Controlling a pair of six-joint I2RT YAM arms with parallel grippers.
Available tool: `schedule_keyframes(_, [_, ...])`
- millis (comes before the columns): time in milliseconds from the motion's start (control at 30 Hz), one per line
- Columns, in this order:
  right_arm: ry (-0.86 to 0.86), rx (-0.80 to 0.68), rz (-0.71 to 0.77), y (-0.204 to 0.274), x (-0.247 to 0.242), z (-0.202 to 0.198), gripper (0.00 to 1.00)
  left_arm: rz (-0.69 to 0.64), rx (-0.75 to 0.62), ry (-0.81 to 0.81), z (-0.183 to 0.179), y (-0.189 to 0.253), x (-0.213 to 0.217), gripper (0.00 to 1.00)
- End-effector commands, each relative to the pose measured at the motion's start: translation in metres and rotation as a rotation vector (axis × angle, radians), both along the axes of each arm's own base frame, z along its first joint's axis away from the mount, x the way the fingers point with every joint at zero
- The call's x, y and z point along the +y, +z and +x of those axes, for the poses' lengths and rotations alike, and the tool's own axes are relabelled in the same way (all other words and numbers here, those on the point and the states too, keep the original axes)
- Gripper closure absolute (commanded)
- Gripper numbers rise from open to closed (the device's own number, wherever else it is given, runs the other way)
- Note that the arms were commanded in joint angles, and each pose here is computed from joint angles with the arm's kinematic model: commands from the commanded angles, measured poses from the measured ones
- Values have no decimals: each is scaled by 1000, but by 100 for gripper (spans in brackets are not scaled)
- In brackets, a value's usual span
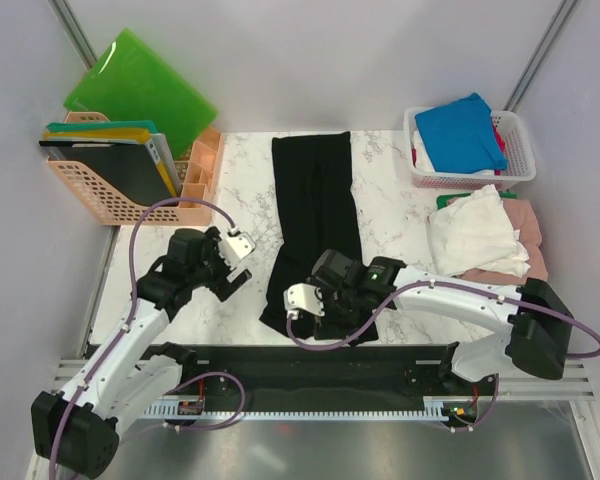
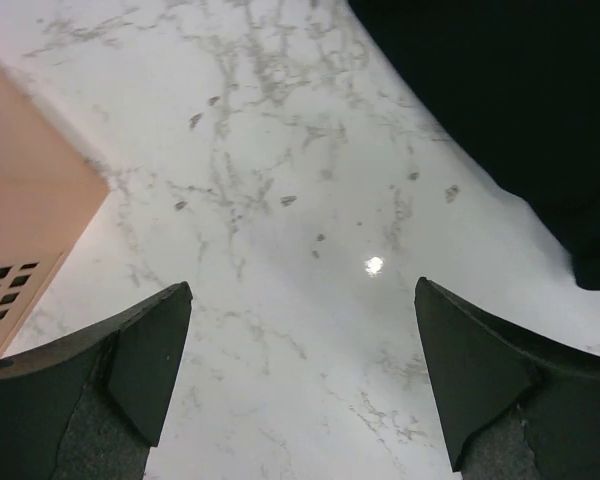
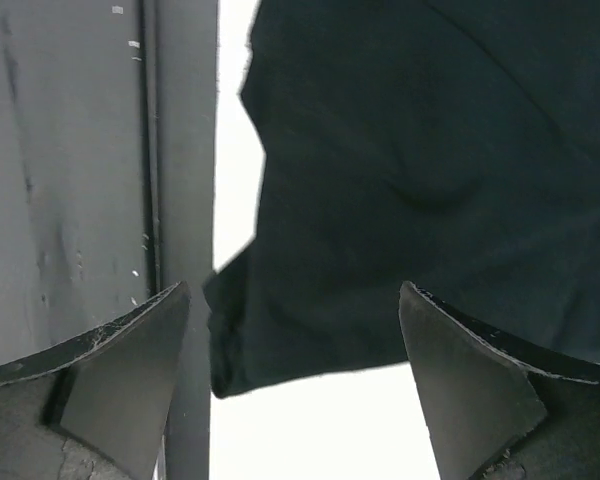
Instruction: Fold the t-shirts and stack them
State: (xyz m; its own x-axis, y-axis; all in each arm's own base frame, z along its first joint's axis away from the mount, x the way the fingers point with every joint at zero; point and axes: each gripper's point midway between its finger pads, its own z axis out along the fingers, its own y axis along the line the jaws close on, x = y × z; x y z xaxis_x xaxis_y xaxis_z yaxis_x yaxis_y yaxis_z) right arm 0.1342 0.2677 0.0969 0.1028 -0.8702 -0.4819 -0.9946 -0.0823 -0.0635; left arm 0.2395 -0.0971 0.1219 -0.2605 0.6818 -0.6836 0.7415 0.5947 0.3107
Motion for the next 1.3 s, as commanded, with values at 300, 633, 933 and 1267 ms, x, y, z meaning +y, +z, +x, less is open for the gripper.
schedule_keyframes(300, [-63, -186, -7, -14, 32, 42, 7, 13, -161, 143, 30, 37, 26, 0])
schedule_keyframes(633, [-459, -81, 199, 39, 21, 180, 2, -41, 16, 83, 17, 24, 10, 0])
schedule_keyframes(933, [-791, 81, 287, 57, -16, 316, 2, -126, 254, 18, 48, 14, -27, 0])
schedule_keyframes(1267, [-954, -94, 149, 27, -59, 398, 2, -275, 569, -31, 96, -3, -50, 0])
